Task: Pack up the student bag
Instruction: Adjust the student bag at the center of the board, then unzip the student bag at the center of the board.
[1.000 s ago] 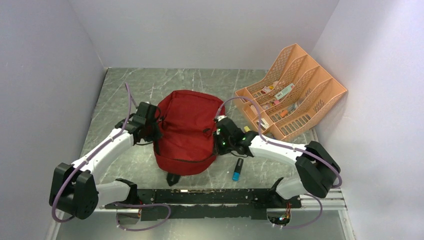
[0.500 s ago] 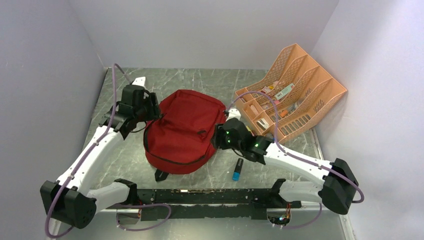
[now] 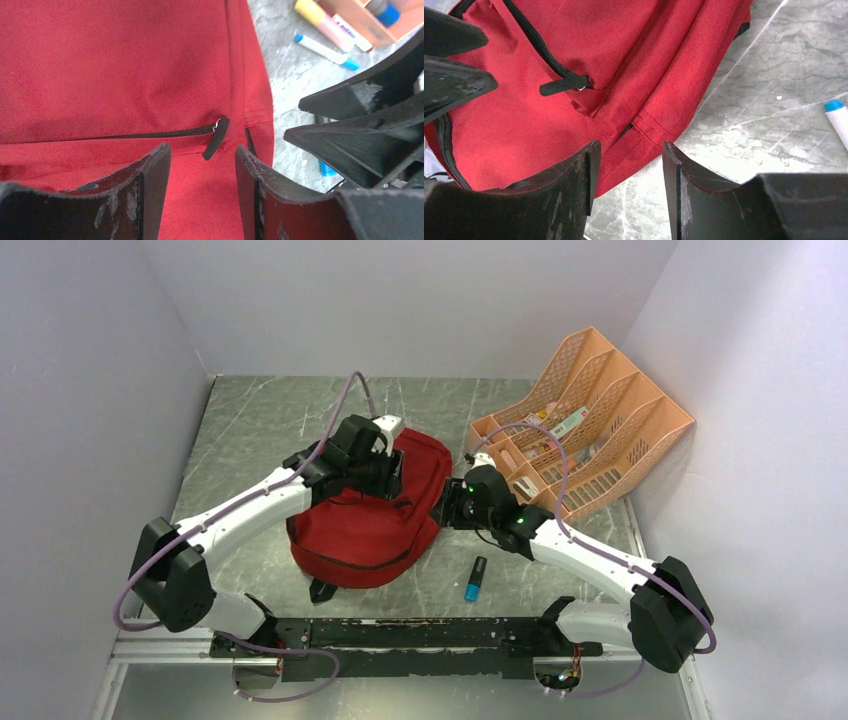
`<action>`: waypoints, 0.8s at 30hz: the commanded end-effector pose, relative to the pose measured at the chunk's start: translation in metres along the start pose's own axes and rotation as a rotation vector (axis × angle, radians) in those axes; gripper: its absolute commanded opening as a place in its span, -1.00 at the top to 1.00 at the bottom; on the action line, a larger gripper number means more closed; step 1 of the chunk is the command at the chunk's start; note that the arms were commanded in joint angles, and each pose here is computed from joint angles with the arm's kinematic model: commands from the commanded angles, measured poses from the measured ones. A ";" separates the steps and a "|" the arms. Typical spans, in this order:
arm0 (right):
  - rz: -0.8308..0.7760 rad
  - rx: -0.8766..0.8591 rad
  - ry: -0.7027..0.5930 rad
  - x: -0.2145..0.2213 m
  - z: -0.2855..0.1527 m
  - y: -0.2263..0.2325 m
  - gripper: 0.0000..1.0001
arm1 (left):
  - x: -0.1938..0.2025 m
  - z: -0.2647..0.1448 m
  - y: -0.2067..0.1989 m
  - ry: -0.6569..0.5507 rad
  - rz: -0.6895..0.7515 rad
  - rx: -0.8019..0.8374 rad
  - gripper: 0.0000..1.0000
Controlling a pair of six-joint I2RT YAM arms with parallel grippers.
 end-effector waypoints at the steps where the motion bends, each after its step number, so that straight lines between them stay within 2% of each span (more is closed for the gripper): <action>1: 0.021 -0.029 0.000 0.004 -0.001 0.000 -0.04 | -0.009 -0.003 -0.007 0.004 -0.005 0.018 -0.09; 10: 0.021 -0.029 0.012 0.008 0.001 -0.002 -0.04 | 0.022 0.014 -0.022 0.082 -0.069 0.116 -0.09; 24: 0.022 -0.025 0.017 0.011 0.003 -0.005 -0.04 | 0.044 0.028 -0.018 0.182 -0.075 0.103 -0.11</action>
Point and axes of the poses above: each gripper's point midway between its finger pads, its own z axis out along the fingers, its own y axis along the line the jaws close on, x = y × z, the point moved 2 cm from there along -z, back along the fingers, and after that the axes turned 8 degrees about z, right-handed, at the moved point
